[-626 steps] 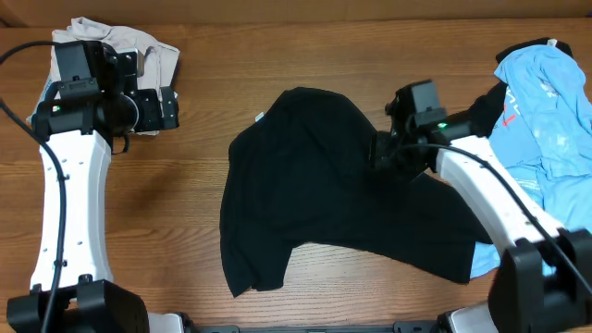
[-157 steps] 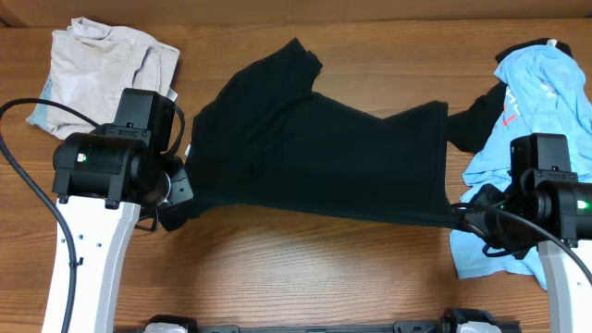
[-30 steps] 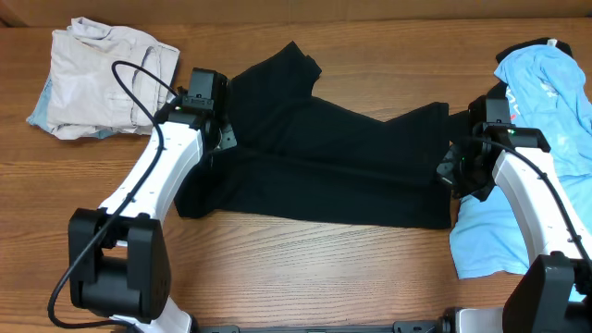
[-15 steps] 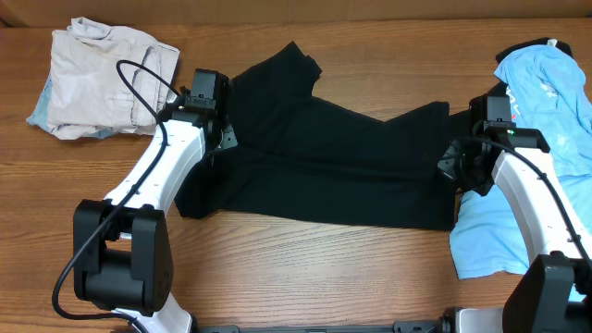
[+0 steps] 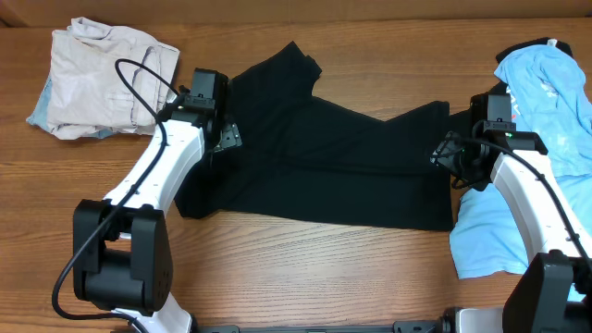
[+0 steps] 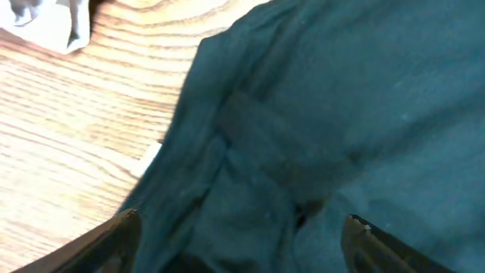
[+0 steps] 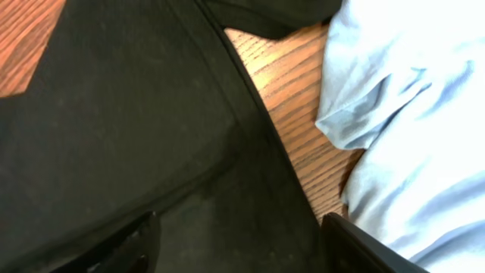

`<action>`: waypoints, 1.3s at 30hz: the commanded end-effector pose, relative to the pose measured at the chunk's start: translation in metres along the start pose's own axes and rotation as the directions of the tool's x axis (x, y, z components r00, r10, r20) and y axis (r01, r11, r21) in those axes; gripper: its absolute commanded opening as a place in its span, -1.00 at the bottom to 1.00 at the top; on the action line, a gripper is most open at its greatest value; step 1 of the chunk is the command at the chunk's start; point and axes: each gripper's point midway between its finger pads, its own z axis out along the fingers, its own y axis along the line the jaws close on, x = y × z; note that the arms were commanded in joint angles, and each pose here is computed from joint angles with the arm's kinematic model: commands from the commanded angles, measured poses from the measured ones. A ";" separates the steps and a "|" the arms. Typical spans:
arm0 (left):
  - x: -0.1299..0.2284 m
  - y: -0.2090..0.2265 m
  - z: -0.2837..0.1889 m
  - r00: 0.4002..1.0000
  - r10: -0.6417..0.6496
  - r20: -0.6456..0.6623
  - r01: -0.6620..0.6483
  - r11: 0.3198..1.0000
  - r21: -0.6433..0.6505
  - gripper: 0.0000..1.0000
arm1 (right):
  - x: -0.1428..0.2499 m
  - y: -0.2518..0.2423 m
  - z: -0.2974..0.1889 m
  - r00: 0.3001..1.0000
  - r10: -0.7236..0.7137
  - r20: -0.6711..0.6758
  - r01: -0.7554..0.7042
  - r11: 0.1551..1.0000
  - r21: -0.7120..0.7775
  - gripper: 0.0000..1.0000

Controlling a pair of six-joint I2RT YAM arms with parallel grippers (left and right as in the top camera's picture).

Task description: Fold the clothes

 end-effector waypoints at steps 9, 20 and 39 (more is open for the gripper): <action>-0.069 -0.019 -0.125 0.954 0.293 0.066 -0.300 0.940 0.160 1.00 | -0.020 0.046 -0.092 0.986 -0.157 -0.047 0.145 0.969 -0.202 0.64; -0.160 -0.086 -0.179 0.857 0.302 0.418 -0.448 0.838 0.312 1.00 | -0.087 0.074 -0.153 0.949 -0.214 0.230 0.269 0.933 -0.240 0.64; -0.154 -0.217 0.045 0.756 0.503 0.419 -0.613 0.769 0.184 1.00 | -0.073 0.069 -0.118 0.956 -0.274 0.106 0.290 0.935 -0.203 0.65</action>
